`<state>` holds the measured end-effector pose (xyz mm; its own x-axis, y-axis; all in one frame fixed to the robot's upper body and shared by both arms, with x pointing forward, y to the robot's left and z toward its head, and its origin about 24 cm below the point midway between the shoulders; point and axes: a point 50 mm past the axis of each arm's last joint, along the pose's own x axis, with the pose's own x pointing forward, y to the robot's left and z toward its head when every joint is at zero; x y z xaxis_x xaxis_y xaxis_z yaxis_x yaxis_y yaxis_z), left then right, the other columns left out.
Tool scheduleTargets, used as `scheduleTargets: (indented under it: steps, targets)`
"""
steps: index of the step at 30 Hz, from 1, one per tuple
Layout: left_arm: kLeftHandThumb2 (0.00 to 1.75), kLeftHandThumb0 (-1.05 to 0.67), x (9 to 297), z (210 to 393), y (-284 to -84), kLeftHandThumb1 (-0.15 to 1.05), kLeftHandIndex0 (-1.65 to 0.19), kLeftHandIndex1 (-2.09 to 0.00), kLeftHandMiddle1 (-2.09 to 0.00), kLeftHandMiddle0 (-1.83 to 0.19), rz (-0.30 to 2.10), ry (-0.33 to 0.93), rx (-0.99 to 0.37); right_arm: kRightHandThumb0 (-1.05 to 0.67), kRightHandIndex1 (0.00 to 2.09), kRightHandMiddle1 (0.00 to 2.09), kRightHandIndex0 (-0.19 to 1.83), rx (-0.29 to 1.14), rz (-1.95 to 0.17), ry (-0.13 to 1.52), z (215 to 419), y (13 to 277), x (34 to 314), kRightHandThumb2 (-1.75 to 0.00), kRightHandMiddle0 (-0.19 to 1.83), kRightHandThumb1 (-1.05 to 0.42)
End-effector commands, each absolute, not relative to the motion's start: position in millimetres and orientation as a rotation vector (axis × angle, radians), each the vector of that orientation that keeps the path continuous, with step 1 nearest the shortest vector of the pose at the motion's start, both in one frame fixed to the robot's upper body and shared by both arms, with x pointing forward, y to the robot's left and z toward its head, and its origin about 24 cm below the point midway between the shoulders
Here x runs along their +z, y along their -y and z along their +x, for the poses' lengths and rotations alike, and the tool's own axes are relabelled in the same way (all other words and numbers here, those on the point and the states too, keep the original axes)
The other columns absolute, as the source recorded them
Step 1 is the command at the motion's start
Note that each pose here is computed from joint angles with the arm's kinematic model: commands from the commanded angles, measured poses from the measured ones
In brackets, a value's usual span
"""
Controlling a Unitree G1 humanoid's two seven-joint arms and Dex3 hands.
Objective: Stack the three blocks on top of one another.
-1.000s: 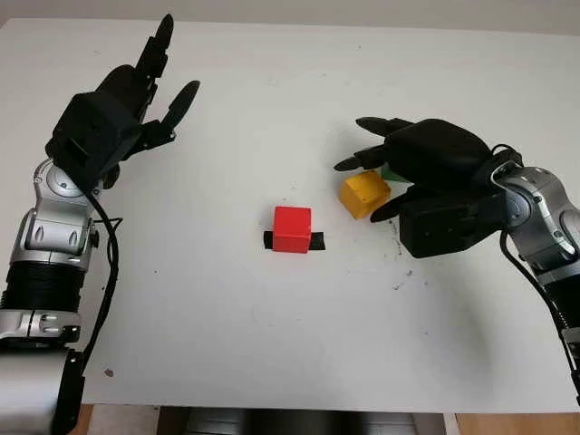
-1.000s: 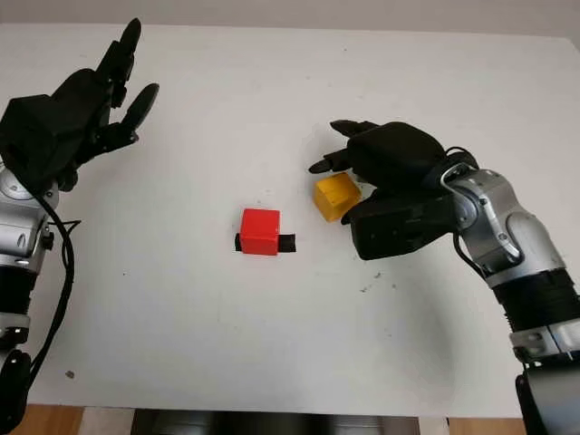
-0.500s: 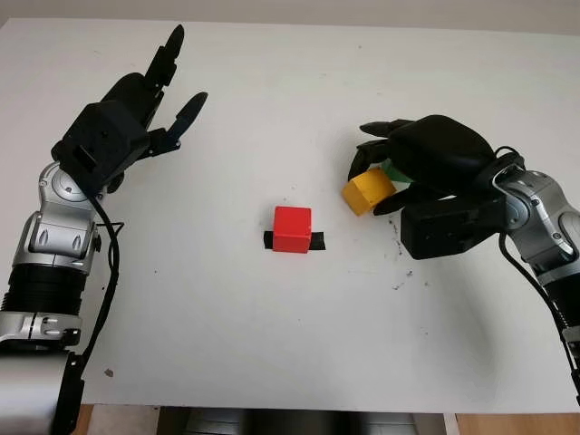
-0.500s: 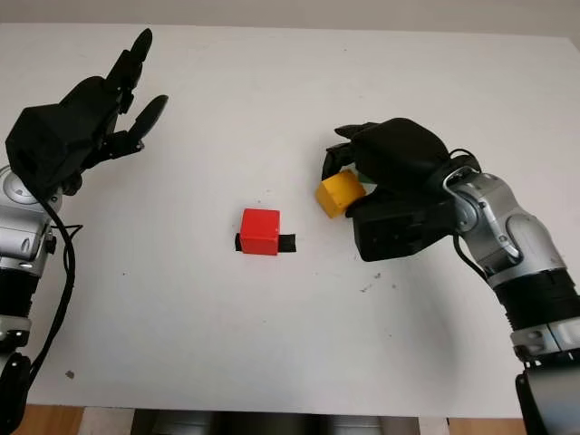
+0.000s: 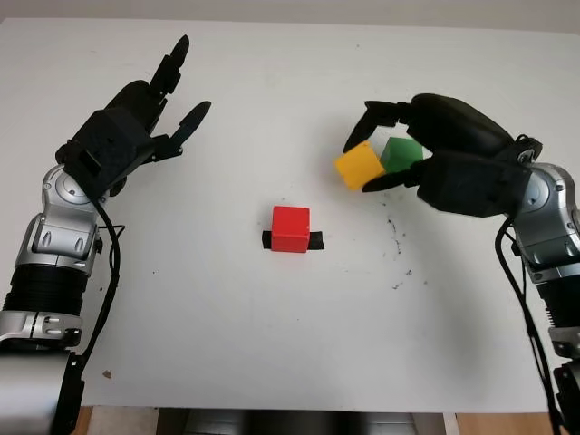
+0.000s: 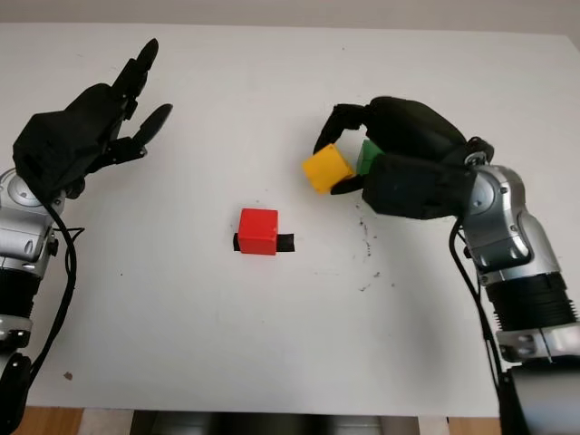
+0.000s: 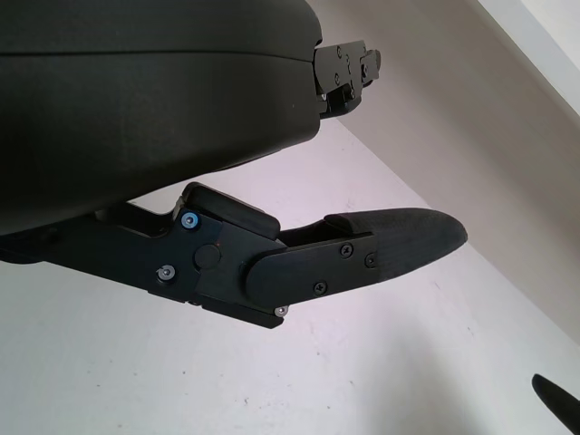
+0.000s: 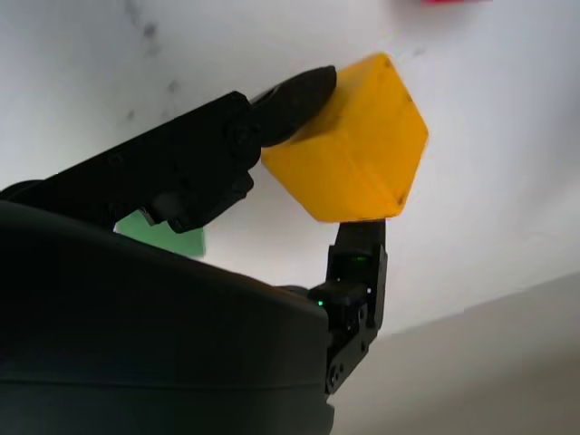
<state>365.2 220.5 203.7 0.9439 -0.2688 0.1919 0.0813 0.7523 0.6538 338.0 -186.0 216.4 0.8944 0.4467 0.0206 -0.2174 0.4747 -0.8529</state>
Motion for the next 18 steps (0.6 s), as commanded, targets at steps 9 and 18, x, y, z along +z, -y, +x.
scheduleTargets:
  steps: [9,18]
  targets:
    - [0.61,-0.81,198,363.6,-218.2,1.05,0.19,0.00,0.00,0.19,0.689,0.292,-0.197,-0.42,0.05,1.59,0.22,0.542,-0.629,0.133,317,161,219,-0.05,0.30,-0.93]
    - [0.60,-0.83,195,363.1,-218.1,1.05,0.19,0.00,0.00,0.19,0.680,0.283,-0.188,-0.44,0.03,1.73,0.17,0.528,-0.316,-0.008,299,146,201,-0.06,0.27,-0.95]
